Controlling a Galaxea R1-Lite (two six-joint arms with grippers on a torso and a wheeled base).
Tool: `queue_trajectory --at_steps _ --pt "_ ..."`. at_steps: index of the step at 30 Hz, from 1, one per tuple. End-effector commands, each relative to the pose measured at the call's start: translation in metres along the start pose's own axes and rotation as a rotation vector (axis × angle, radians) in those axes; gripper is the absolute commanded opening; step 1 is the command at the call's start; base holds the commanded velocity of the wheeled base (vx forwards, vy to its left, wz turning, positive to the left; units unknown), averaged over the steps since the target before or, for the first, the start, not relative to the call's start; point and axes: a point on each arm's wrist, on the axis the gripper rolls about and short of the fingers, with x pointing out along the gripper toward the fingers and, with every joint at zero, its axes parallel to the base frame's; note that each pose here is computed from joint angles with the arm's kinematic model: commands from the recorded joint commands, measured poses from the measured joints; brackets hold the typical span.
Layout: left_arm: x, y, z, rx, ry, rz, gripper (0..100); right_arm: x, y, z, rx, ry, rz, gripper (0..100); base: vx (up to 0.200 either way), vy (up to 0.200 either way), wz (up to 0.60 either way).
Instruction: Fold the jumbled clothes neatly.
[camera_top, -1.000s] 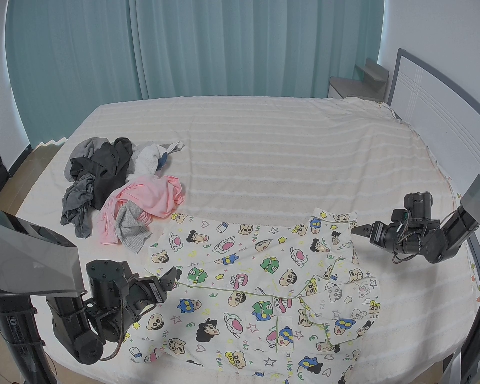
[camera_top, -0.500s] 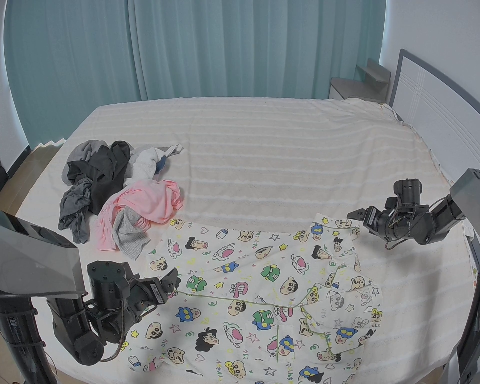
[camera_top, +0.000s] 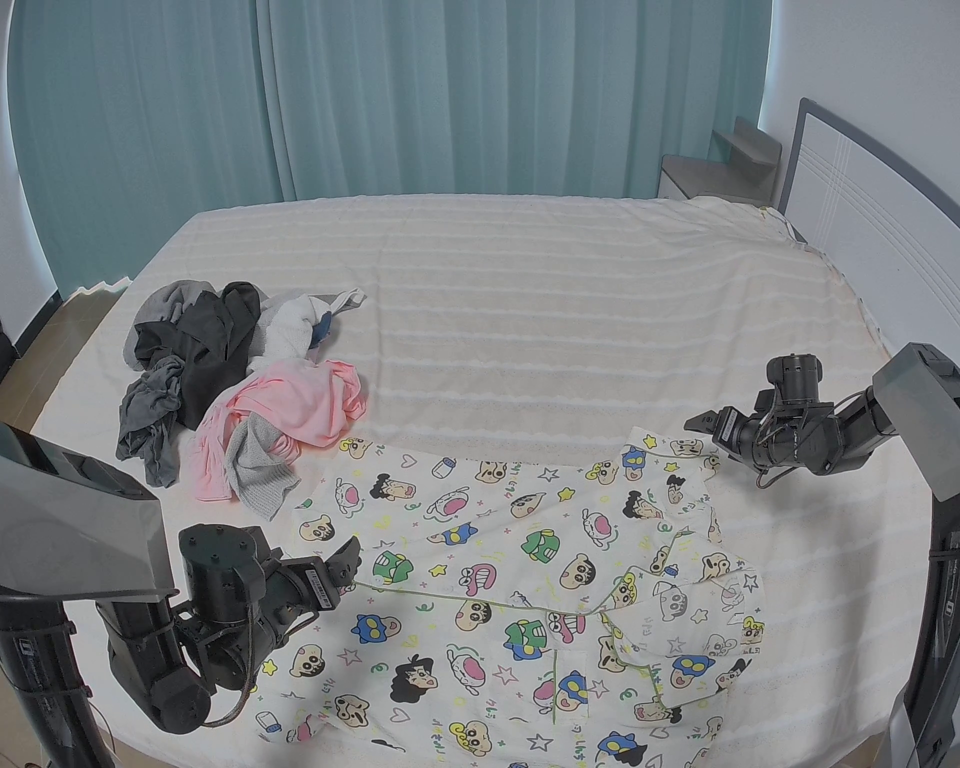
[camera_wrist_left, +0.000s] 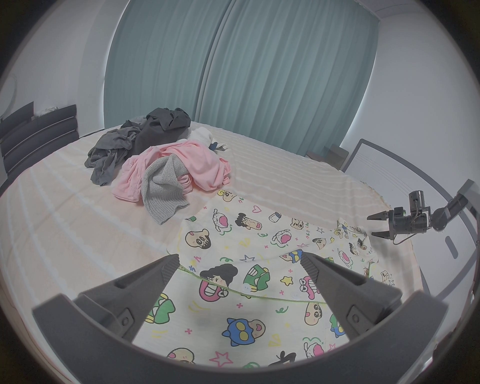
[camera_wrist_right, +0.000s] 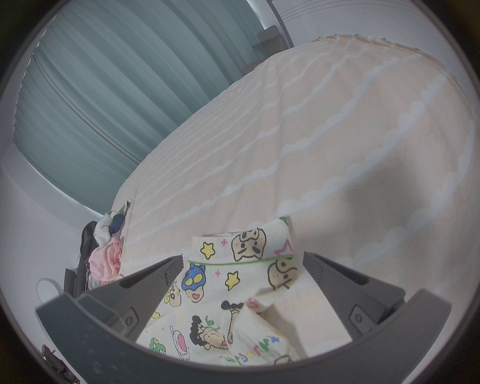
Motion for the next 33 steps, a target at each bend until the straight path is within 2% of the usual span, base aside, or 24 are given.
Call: queue_trajectory --at_steps 1,8,24,25,33 --pt "-0.001 -0.003 0.003 -0.011 -0.025 -0.009 100 0.019 0.000 0.005 0.004 0.008 -0.008 100 0.000 0.000 0.00" --pt "-0.004 -0.003 0.007 -0.018 -0.039 -0.016 100 0.037 -0.006 0.009 0.009 -0.006 -0.063 100 0.000 0.000 0.00" --pt "-0.009 -0.007 0.007 -0.027 -0.039 -0.034 100 0.054 -0.016 0.008 0.018 -0.003 -0.077 100 0.000 0.000 0.00" --pt "-0.009 -0.007 0.007 -0.027 -0.039 -0.034 100 0.054 -0.016 0.007 0.017 -0.002 -0.076 0 0.000 0.000 0.00" --pt "-0.009 -0.007 0.007 -0.028 -0.038 -0.033 100 0.056 -0.006 0.006 0.002 -0.008 -0.053 0 0.000 0.000 0.00"
